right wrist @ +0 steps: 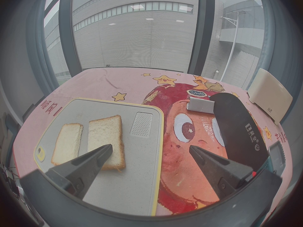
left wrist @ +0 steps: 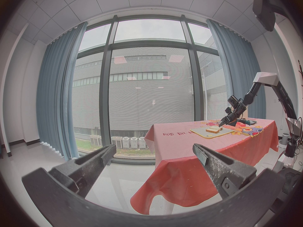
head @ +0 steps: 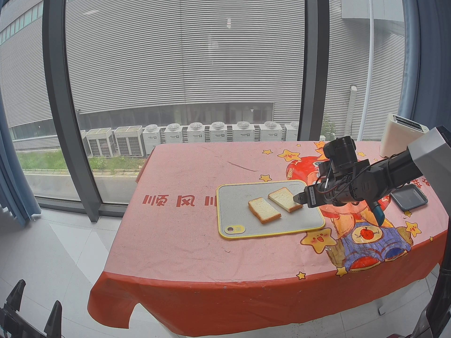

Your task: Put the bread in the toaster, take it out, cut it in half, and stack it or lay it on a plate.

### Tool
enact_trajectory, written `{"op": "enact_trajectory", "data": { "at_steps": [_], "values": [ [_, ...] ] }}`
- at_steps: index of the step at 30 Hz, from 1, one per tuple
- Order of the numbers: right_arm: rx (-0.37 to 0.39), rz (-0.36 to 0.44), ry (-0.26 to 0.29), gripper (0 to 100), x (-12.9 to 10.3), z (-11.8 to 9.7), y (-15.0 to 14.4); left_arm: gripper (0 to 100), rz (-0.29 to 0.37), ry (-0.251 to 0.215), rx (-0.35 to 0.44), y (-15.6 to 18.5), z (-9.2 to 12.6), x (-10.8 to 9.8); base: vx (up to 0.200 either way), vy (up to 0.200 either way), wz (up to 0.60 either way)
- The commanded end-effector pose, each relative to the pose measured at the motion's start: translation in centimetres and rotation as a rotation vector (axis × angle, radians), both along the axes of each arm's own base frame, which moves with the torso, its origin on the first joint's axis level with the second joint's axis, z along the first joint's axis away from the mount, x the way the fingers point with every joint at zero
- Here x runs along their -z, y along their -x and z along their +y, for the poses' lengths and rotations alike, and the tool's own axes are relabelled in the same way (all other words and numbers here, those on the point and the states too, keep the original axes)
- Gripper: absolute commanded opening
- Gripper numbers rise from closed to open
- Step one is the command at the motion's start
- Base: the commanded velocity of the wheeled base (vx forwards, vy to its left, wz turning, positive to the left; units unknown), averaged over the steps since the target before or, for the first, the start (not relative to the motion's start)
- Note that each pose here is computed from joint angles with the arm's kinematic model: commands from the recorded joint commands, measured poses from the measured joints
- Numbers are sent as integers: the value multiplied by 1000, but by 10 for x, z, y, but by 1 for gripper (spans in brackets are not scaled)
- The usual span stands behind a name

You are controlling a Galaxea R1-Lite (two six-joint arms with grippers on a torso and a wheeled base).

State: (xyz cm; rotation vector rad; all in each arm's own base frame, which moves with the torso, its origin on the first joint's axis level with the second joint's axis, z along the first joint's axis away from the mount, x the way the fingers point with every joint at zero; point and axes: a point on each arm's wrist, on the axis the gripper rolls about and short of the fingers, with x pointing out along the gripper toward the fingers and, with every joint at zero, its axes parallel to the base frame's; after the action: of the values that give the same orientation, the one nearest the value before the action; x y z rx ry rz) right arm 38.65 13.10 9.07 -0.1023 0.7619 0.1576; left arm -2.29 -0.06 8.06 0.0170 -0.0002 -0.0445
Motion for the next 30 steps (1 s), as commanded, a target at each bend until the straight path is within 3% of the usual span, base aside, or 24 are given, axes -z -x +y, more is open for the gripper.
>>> {"op": "enact_trajectory", "data": {
  "at_steps": [1,26,27,30],
  "values": [
    [0,5,1,100,2,0,-1,100,0,0,0,0,0,5,0,0,0],
    [1,31,12,100,14,1,-3,100,0,0,0,0,0,5,0,0,0],
    [6,32,18,0,14,1,-2,100,0,0,0,0,0,5,0,0,0],
    [6,33,19,0,14,1,-2,100,0,0,2,0,0,5,0,0,0]
  ]
}}
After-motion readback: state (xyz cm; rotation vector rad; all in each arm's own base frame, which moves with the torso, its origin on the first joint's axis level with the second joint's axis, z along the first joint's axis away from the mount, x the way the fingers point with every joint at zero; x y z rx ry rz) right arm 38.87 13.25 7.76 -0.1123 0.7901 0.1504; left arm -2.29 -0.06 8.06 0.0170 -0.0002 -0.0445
